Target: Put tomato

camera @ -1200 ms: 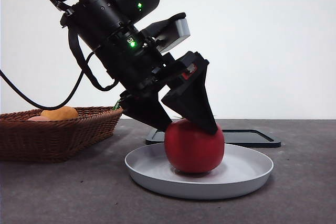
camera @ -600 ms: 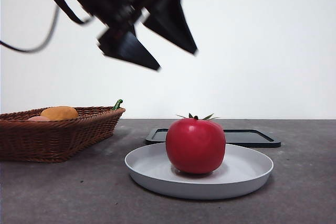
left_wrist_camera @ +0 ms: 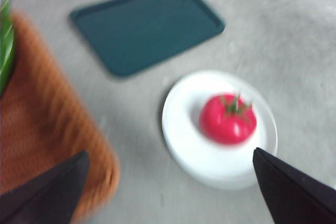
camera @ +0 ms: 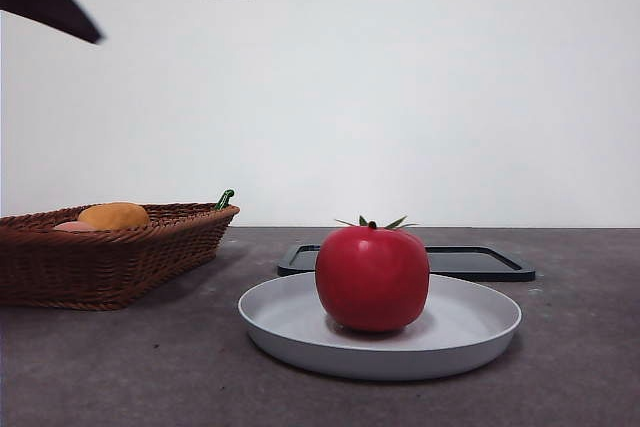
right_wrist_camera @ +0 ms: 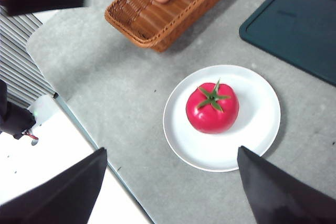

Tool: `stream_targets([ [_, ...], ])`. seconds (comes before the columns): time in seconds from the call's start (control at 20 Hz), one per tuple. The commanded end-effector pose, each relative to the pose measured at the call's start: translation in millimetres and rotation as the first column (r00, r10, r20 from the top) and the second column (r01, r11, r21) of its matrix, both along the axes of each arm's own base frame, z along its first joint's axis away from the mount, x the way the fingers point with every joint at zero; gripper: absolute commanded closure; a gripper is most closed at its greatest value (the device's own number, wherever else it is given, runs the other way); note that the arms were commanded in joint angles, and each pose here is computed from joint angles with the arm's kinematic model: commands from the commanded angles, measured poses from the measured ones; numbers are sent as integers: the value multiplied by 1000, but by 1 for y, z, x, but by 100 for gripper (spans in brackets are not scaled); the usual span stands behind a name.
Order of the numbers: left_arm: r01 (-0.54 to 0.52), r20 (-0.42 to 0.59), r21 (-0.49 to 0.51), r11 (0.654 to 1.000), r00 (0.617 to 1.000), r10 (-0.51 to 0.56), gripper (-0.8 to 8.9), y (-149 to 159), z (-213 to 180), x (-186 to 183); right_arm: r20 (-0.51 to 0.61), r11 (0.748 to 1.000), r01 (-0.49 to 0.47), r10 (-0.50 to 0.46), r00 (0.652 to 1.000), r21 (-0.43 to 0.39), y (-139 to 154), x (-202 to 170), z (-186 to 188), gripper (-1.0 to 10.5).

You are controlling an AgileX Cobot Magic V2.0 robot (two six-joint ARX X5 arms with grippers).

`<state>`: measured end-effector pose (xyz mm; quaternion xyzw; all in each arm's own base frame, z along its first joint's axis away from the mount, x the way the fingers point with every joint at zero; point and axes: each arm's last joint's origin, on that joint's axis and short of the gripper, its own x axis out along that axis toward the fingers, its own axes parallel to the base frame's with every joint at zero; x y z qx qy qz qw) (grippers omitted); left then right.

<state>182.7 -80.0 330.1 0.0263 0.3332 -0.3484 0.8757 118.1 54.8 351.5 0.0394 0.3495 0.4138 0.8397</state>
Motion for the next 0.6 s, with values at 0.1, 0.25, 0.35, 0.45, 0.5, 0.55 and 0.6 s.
stream_targets([
  [0.1, 16, -33, 13, 1000, 999, -15, 313, 12, 9, -24, -14, 1000, -3, 3, 1000, -5, 4, 11, 1, 551],
  [0.25, 110, -89, -66, 992, 989, -116, 315, 15, 13, -43, -47, 1000, -4, 3, 999, -15, 9, 24, -5, 551],
  [0.35, 157, -139, -113, 981, 975, -172, 315, 16, 12, -53, -69, 1000, -6, 4, 998, -21, 11, 32, -9, 551],
  [0.45, 172, -185, -120, 978, 964, -192, 315, 18, 10, -61, -96, 1000, -15, 13, 995, -25, 15, 39, -13, 551],
  [0.5, 175, -196, -117, 978, 961, -196, 315, 19, 10, -64, -106, 999, -20, 17, 994, -29, 16, 41, -15, 551],
  [0.55, 182, -198, -113, 977, 959, -201, 316, 19, 10, -66, -116, 999, -28, 24, 993, -32, 19, 44, -17, 551],
  [0.6, 185, -193, -111, 976, 960, -204, 316, 20, 10, -68, -123, 999, -37, 33, 992, -34, 22, 47, -19, 550],
])
